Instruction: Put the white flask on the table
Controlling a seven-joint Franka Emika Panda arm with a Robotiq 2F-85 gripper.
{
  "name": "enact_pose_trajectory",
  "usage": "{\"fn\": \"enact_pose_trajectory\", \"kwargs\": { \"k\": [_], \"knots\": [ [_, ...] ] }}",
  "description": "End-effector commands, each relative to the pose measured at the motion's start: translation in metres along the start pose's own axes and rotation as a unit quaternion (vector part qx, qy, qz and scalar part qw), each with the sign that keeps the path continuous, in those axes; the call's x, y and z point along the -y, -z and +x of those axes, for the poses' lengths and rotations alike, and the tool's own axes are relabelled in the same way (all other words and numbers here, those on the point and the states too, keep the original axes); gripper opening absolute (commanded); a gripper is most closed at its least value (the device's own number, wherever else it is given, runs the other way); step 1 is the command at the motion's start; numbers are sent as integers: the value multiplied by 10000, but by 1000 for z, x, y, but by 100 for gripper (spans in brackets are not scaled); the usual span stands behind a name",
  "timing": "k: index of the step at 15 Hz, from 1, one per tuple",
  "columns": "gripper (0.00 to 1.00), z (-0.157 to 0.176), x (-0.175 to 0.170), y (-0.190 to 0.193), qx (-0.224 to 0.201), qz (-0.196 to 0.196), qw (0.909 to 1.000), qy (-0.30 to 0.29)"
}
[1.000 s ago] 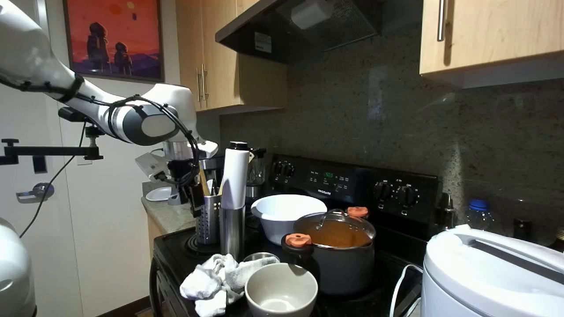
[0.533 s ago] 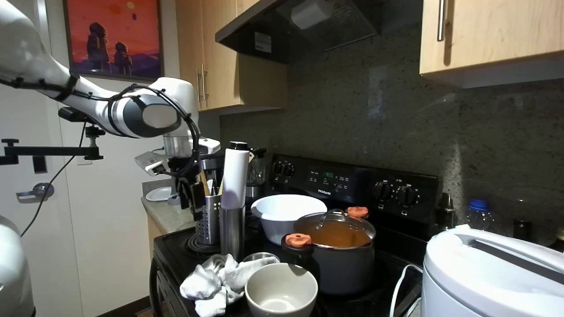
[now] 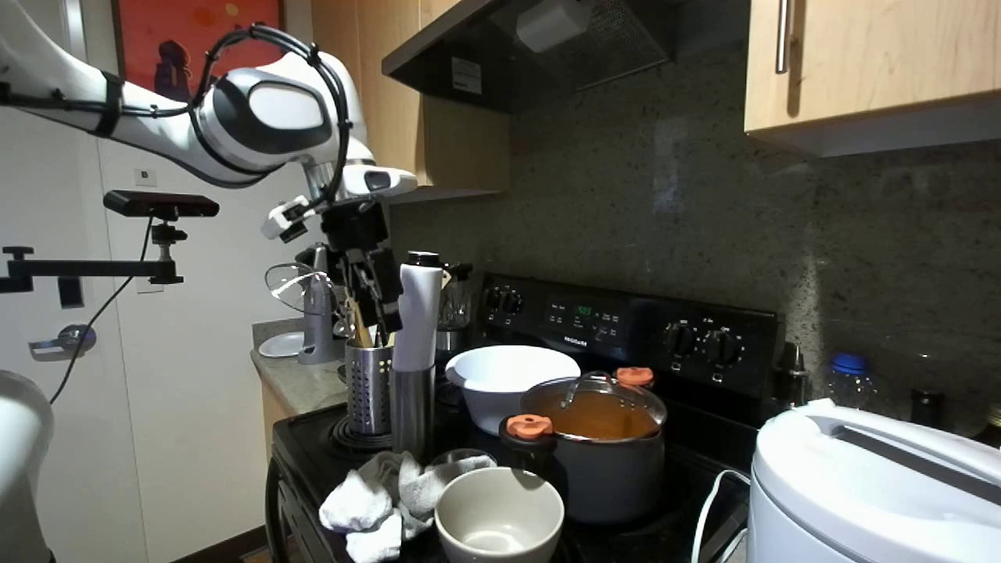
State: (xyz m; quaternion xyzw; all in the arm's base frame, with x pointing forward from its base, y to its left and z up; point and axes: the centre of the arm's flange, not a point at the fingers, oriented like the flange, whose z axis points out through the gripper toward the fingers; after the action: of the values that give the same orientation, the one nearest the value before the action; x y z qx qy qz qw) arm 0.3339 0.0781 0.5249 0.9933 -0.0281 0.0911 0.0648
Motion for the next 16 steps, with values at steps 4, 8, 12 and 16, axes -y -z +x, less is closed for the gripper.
{"fn": "enact_pose_trajectory", "kwargs": {
  "k": [4,8,12,16],
  "knots": [
    [100,64,-7,66,-617,-199,9978,-134],
    [100,96,-6,93,-872,-203,9959,-119],
    [100,128,8,105,-1017,-9,9948,-33],
    [100,152,27,97,-891,105,9959,128]
  ]
}}
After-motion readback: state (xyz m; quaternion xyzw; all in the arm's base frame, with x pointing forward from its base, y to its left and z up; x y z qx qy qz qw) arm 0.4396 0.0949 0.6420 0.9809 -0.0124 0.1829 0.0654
